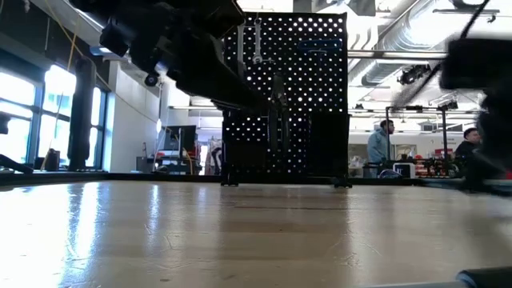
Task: Hang tools onto peg board
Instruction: Put the nut driver into the left bin on the pegboard
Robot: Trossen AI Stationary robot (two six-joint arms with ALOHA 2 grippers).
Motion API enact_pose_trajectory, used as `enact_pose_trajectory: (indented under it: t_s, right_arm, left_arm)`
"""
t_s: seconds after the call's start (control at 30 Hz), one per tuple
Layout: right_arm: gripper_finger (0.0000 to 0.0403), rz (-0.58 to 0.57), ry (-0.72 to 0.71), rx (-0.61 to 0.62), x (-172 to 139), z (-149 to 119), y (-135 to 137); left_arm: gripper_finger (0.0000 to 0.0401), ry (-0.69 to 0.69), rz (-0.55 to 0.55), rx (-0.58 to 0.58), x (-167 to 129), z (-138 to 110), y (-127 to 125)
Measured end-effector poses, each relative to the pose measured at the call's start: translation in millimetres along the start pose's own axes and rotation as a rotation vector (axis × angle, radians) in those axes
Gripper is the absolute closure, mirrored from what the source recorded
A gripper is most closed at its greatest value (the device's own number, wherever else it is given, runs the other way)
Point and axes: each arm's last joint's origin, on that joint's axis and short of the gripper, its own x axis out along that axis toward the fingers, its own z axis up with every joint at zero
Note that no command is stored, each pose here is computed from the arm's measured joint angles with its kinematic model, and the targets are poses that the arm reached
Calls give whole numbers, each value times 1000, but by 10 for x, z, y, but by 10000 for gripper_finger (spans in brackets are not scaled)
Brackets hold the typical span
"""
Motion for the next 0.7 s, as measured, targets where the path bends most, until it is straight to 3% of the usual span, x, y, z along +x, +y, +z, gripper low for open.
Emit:
enact_pose_trajectory:
  t_s: [0.23, 0.43, 0.7]
  right_arm:
    - [385, 52, -231, -4, -205, 270, -23]
    - [385, 102, -412, -92, -340, 575, 4]
    - [385, 73, -560, -210, -286, 1035, -9]
  left_arm:
    - [247, -84, 57, -20, -10, 63, 173]
    - [247, -231, 109, -68, -28, 77, 320]
    - [247, -211, 340, -141, -289, -303, 484]
